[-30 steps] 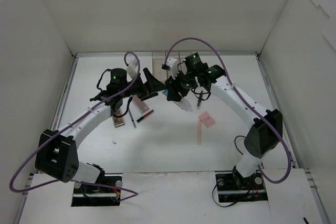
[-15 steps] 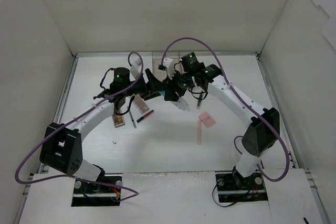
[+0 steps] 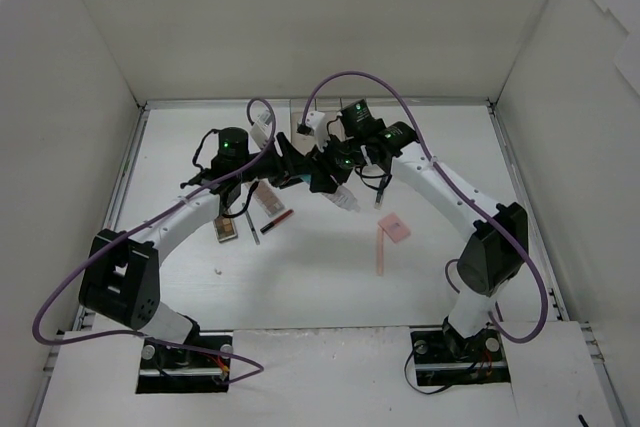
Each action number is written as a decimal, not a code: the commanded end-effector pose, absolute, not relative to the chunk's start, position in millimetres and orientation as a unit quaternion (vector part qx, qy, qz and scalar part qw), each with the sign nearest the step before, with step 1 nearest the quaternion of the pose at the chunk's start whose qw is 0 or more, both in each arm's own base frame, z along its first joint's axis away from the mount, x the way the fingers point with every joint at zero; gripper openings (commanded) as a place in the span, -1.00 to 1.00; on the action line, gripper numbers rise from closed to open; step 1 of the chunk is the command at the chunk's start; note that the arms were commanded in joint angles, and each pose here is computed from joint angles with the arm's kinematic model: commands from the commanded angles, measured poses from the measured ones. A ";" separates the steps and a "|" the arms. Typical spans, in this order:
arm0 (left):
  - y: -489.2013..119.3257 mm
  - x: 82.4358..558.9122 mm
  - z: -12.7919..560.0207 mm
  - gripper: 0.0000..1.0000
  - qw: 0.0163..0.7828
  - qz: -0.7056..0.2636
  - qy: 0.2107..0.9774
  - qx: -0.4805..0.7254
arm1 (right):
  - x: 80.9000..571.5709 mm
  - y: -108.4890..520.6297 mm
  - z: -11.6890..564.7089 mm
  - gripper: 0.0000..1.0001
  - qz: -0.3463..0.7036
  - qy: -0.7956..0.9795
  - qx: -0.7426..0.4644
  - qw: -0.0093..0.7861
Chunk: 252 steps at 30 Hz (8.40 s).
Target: Organize the makeup
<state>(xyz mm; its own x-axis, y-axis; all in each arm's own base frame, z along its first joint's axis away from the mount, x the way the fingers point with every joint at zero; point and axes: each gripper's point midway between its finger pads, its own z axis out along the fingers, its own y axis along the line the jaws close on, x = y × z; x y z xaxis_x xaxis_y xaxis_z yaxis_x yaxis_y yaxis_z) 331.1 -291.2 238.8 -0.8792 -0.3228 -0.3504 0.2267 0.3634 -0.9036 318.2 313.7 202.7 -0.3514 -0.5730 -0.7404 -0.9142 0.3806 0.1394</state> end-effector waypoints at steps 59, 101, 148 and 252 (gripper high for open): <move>-200.2 380.2 393.8 -1.00 0.449 -0.695 0.545 -0.132 | 392.5 277.7 326.7 0.47 0.630 0.666 -0.091 0.389; -219.1 380.6 402.7 -1.00 0.461 -0.709 0.522 -0.108 | 364.7 308.4 353.1 -0.84 0.698 0.608 -0.152 0.347; -211.5 381.4 402.7 -1.00 0.488 -0.692 0.519 -0.119 | 368.2 314.8 333.9 -0.10 0.697 0.620 -0.144 0.330; -26.6 272.2 214.9 0.99 0.516 -0.021 0.853 -0.081 | 656.0 188.3 198.3 -0.23 0.063 0.821 -0.179 0.539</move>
<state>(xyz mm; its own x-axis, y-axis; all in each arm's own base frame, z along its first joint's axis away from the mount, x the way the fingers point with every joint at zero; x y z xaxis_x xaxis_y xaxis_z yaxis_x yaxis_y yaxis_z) 264.5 -28.3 205.8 -0.4923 -0.1614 -0.8553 -0.1139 0.9862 -0.1205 639.9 183.3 127.8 -0.5104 -0.2708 -0.8162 -0.3836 0.9212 -0.0658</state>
